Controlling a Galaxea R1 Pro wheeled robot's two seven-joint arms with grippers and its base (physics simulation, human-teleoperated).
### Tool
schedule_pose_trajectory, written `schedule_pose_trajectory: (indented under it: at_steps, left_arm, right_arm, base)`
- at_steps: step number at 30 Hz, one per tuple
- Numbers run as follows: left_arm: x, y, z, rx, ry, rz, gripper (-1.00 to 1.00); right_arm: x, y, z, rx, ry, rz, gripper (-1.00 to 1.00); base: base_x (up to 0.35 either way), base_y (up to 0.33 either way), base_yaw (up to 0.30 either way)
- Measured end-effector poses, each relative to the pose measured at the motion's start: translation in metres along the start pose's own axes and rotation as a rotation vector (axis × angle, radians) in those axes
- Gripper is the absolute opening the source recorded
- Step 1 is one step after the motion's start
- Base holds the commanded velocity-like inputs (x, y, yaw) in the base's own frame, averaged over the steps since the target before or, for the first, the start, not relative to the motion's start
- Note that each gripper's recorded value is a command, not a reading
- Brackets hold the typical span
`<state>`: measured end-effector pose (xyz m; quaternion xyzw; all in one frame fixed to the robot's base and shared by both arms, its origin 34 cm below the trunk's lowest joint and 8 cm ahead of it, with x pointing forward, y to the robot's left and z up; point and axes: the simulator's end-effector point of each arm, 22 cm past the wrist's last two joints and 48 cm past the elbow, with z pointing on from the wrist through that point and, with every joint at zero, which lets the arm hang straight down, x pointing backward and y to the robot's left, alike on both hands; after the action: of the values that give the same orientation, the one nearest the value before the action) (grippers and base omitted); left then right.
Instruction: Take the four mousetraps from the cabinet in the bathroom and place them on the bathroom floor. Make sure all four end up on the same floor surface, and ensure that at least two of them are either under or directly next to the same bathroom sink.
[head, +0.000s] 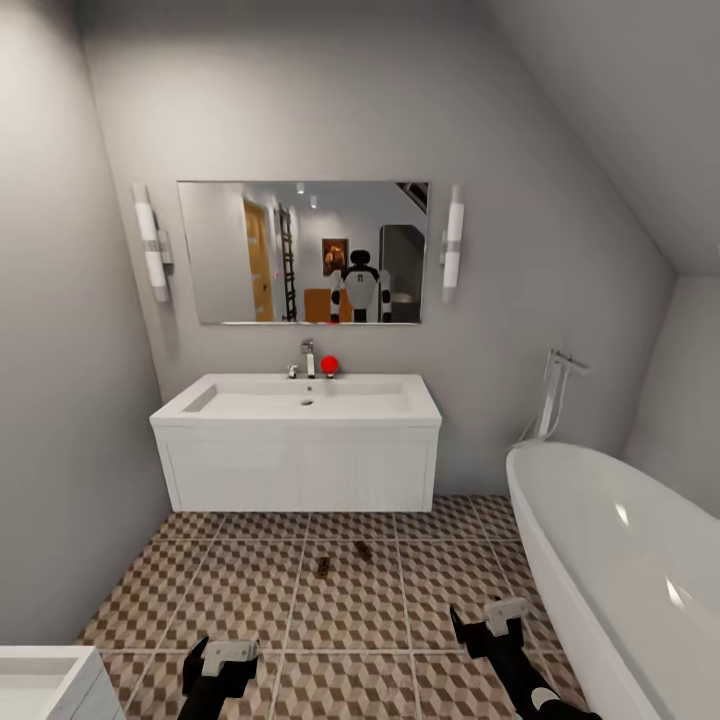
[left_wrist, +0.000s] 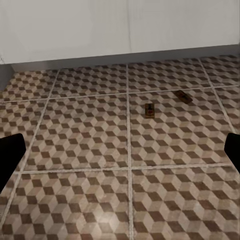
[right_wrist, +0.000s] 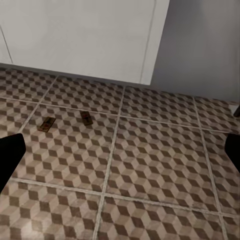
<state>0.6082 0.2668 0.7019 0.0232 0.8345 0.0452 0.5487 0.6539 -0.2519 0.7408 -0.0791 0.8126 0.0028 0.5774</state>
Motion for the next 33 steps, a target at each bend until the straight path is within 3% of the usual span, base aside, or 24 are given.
schedule_pose_trajectory:
  at_steps: [33]
  left_arm:
    - [-0.065, 0.007, -0.023, -0.004, -0.05, -0.002, 1.0]
  right_arm:
    - [-0.069, -0.001, -0.021, 0.0, -0.053, -0.001, 1.0]
  base:
    - [0.0, 0.0, 0.0]
